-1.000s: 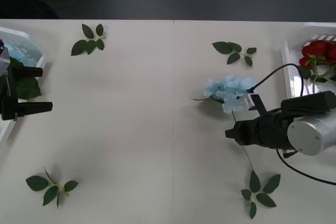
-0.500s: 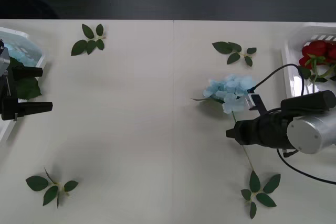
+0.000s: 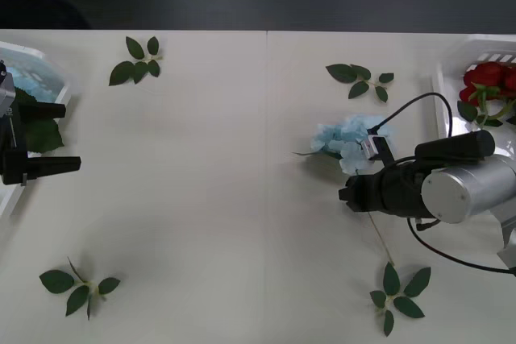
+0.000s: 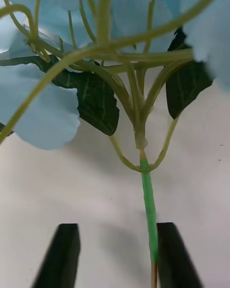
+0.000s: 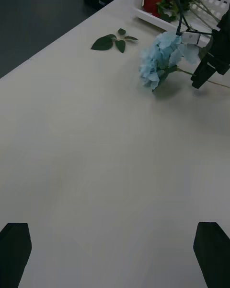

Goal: Put the red flowers into the right box and the blue flowers into the left box

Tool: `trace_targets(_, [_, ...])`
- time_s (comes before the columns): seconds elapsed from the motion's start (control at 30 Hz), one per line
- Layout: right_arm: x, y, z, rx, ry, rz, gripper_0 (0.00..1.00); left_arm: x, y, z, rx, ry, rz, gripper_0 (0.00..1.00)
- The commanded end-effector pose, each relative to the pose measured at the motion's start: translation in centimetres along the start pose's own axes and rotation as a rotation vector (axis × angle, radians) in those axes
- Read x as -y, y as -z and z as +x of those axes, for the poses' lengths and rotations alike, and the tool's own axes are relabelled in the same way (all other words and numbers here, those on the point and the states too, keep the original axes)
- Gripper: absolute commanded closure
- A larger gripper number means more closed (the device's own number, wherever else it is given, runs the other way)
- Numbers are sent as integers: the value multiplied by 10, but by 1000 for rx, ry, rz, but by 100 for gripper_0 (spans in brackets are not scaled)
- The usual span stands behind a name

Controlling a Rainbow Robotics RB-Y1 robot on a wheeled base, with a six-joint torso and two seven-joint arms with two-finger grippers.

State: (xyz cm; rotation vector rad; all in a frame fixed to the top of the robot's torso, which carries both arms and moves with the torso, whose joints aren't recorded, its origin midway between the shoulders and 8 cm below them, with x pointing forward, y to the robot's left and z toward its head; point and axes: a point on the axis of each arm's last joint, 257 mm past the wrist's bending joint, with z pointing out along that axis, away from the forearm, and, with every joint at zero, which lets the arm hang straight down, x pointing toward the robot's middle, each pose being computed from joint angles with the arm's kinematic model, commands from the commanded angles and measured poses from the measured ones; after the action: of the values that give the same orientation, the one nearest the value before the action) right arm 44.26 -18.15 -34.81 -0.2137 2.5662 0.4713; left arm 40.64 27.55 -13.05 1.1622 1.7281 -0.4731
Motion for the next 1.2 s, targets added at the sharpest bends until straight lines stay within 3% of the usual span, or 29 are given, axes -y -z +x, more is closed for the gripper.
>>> trace_targets(0.03, [-5,0,-5,13,-4,-1,100,-6,10,-5,-15,-34,-26,0])
trace_targets(0.5, [-4,11,-22,48,6,3,100,-6,10,-5,-15,-34,-26,0])
trace_targets(0.9, [-7,147,-79,120,19,-4,100,-6,10,-5,-15,-34,-26,0])
trace_targets(1.2, [-34,219,-123,307,79,-133,100,-6,10,-5,-15,-34,-26,0])
